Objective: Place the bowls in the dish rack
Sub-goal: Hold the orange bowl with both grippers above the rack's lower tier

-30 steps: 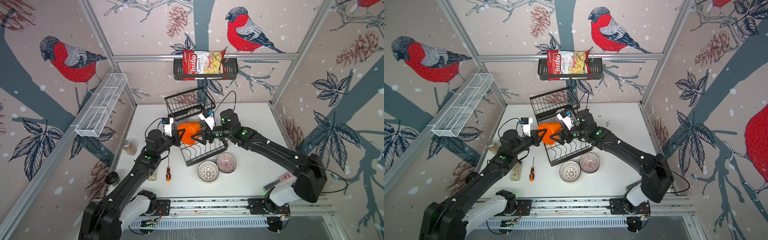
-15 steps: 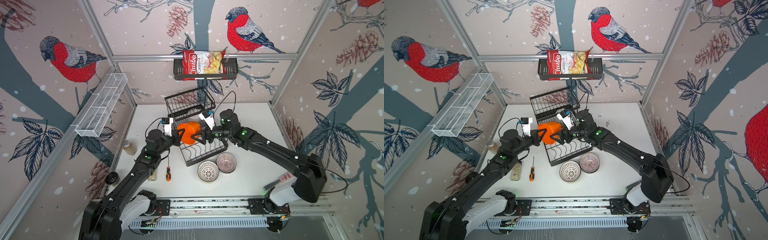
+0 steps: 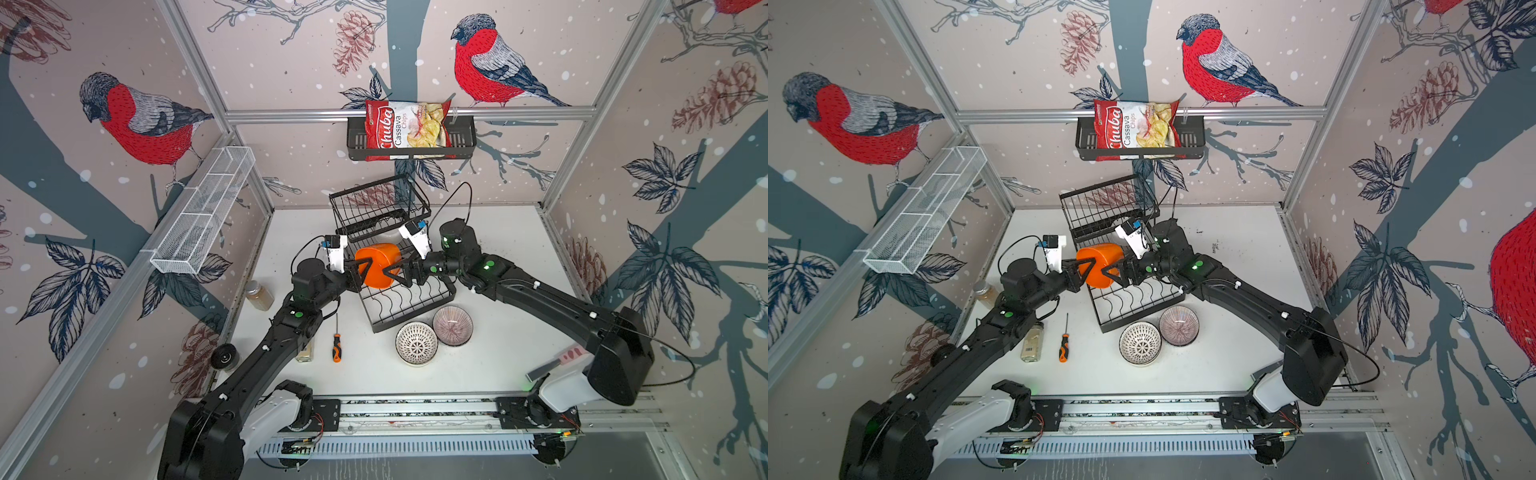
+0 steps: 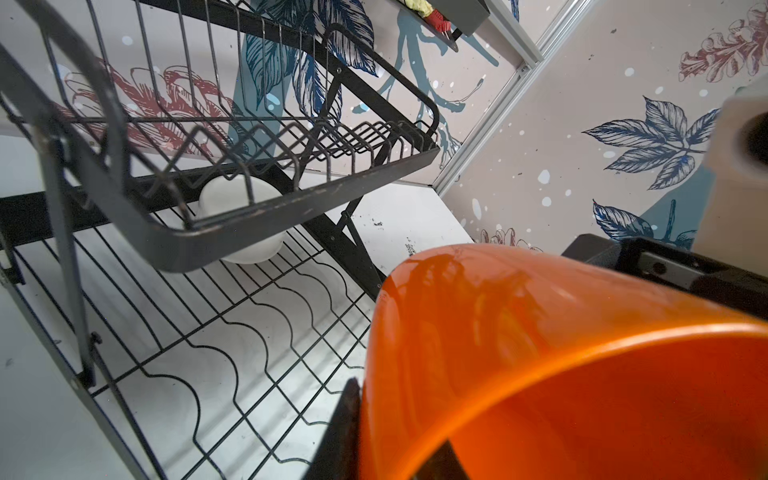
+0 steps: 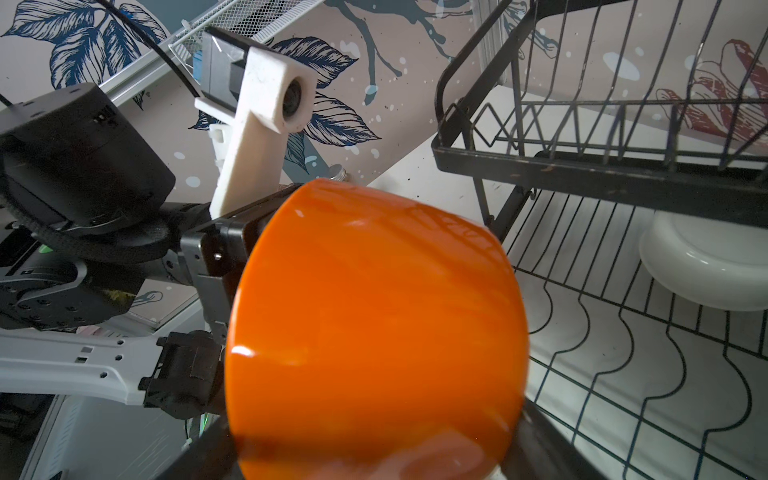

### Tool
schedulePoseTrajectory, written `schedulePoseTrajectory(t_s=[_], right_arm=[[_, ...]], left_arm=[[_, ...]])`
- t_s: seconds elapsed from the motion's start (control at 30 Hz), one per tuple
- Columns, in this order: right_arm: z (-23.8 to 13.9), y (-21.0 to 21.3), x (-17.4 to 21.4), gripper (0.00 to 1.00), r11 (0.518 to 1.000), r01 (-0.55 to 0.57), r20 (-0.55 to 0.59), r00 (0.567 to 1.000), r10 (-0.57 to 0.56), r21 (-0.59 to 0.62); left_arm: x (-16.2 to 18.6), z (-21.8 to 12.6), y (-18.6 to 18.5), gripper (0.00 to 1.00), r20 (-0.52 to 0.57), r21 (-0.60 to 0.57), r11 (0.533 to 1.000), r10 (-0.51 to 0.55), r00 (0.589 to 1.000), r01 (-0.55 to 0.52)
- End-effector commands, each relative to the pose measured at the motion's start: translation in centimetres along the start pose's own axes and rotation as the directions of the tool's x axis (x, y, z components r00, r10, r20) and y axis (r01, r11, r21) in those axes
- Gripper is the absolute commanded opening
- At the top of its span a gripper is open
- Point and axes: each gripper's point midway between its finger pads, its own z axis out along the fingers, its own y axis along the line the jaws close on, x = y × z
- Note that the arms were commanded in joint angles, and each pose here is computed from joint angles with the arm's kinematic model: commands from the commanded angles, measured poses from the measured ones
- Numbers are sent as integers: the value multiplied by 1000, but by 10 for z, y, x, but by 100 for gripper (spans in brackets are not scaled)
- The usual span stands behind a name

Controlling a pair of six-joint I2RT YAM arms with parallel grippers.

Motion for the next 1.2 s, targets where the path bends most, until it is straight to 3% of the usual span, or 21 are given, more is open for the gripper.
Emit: schedulePoseTrajectory(t_s=[0.0,0.1,0.27,0.47,0.6,0.87,1.17], right_arm=[[1,-3,-8,73,999,25,28,999,-26,20],[2,-2,-7,73,999,27,24,999,-27,19],[3,-1,-6,73,999,31,20,999,-31,17],[5,0,-2,85,999,41,3,999,-41,6],[5,3,-1,88,999,45,-6,999,-45,-18],[4,12,-1,78,996,57,-15,998,-58,-69],[4,-12,-3,74,997,60,-3,998,-60,58]], left_arm=[[-11,0,-12,10,38,57,998,18,999,-20],[-11,2,-12,0,35,61,998,15,999,-17],[-12,3,-12,0,38,67,998,16,999,-18],[-13,1,-20,0,45,103,994,29,999,-34],[-14,-1,-26,0,46,134,989,48,998,-53],[-13,0,-27,0,38,137,988,62,997,-66],[-14,0,-24,35,38,117,991,59,998,-63]])
